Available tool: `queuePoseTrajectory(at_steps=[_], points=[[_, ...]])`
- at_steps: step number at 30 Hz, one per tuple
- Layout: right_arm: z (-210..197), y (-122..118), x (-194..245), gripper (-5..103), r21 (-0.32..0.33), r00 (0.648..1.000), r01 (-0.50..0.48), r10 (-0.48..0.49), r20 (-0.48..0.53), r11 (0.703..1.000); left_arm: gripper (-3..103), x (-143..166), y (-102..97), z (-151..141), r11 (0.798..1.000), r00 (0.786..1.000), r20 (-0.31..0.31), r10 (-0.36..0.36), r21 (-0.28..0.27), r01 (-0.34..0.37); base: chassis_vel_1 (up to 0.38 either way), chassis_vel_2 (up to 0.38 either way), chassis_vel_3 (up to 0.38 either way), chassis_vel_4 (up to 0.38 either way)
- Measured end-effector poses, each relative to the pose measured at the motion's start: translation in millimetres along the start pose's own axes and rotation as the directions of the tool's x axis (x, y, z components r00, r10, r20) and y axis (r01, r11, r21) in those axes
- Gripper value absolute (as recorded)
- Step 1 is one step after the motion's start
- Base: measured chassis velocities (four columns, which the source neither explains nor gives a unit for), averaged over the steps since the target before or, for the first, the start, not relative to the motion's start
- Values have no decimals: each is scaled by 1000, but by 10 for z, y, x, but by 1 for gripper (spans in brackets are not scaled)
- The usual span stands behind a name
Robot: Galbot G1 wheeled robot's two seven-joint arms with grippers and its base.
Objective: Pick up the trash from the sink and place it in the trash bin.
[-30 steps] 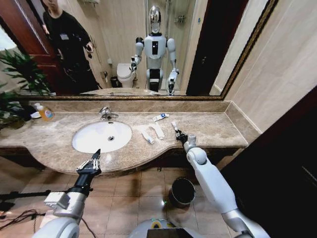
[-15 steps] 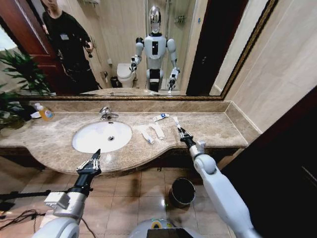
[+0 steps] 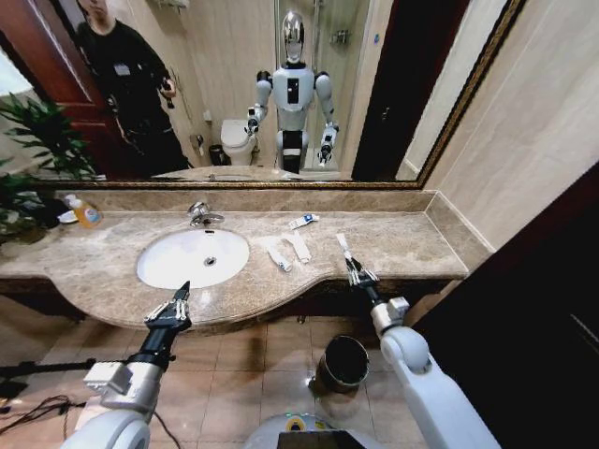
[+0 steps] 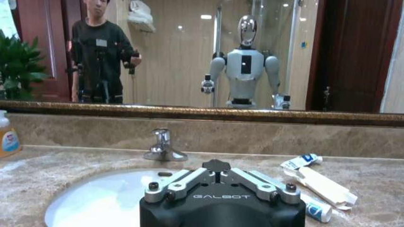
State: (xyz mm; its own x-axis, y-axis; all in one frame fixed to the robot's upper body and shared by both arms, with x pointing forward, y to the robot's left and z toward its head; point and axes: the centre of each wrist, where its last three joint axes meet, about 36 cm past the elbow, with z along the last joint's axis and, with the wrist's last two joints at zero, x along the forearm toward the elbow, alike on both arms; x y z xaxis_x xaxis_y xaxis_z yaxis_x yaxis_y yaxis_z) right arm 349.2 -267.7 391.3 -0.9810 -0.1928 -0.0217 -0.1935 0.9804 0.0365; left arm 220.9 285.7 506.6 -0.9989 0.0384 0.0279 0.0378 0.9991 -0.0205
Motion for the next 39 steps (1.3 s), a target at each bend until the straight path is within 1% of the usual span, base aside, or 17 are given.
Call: queuePoseTrajectory(at_steps=[2, 4, 6, 8, 11, 12, 16, 20, 23, 25, 27, 29, 32, 33, 36, 37, 39], points=[[70, -20, 189, 16, 2, 1000, -7, 7, -6, 1000, 0, 0, 0, 0, 1000, 1000, 0, 0, 0, 0, 0, 0, 0, 0], [101, -24, 251, 16, 3, 1000, -8, 8, -9, 1000, 0, 0, 0, 0, 1000, 1000, 0, 0, 0, 0, 0, 0, 0, 0], [245, -41, 572, 16, 6, 999, -8, 8, -35, 1000, 0, 0, 0, 0, 1000, 1000, 0, 0, 0, 0, 0, 0, 0, 0], [270, -45, 630, 16, 7, 999, -9, 9, -41, 1000, 0, 0, 0, 0, 1000, 1000, 0, 0, 0, 0, 0, 0, 0, 0], [413, -61, 931, 16, 15, 997, -11, 12, -71, 1000, 0, 0, 0, 0, 1000, 1000, 0, 0, 0, 0, 0, 0, 0, 0], [413, -61, 931, 16, 15, 997, -11, 12, -71, 1000, 0, 0, 0, 0, 1000, 1000, 0, 0, 0, 0, 0, 0, 0, 0], [659, -124, 1220, 16, 26, 991, -19, 22, -129, 999, 0, 0, 0, 0, 1000, 1000, 0, 0, 0, 0, 0, 0, 0, 0], [844, -193, 1301, 16, 36, 984, -28, 34, -173, 999, 0, 0, 0, 0, 1000, 1000, 0, 0, 0, 0, 0, 0, 0, 0], [1074, -213, 1356, 16, 21, 970, -41, 45, -239, 999, 0, 0, 0, 0, 1000, 1000, 0, 0, 0, 0, 0, 0, 0, 0], [1110, -213, 1358, 16, 17, 967, -40, 43, -250, 999, 0, 0, 0, 0, 1000, 1000, 0, 0, 0, 0, 0, 0, 0, 0], [1261, -214, 1320, 16, 7, 959, -38, 38, -280, 999, 0, 0, 0, 0, 1000, 1000, 0, 0, 0, 0, 0, 0, 0, 0], [1325, -221, 1291, 16, 9, 957, -38, 39, -288, 999, 0, 0, 0, 0, 1000, 1000, 0, 0, 0, 0, 0, 0, 0, 0], [1585, -269, 1213, 16, 23, 943, -41, 46, -329, 999, 0, 0, 0, 0, 1000, 1000, 0, 0, 0, 0, 0, 0, 0, 0], [1585, -269, 1213, 16, 23, 943, -41, 46, -329, 999, 0, 0, 0, 0, 1000, 1000, 0, 0, 0, 0, 0, 0, 0, 0], [1864, -301, 1191, 16, 10, 921, -60, 59, -386, 998, 0, 0, 0, 0, 1000, 1000, 0, 0, 0, 0, 0, 0, 0, 0], [1864, -301, 1191, 16, 10, 921, -60, 59, -386, 998, 0, 0, 0, 0, 1000, 1000, 0, 0, 0, 0, 0, 0, 0, 0], [2019, -312, 1196, 16, 7, 908, -77, 73, -413, 997, 0, 0, 0, 0, 1000, 1000, 0, 0, 0, 0, 0, 0, 0, 0]])
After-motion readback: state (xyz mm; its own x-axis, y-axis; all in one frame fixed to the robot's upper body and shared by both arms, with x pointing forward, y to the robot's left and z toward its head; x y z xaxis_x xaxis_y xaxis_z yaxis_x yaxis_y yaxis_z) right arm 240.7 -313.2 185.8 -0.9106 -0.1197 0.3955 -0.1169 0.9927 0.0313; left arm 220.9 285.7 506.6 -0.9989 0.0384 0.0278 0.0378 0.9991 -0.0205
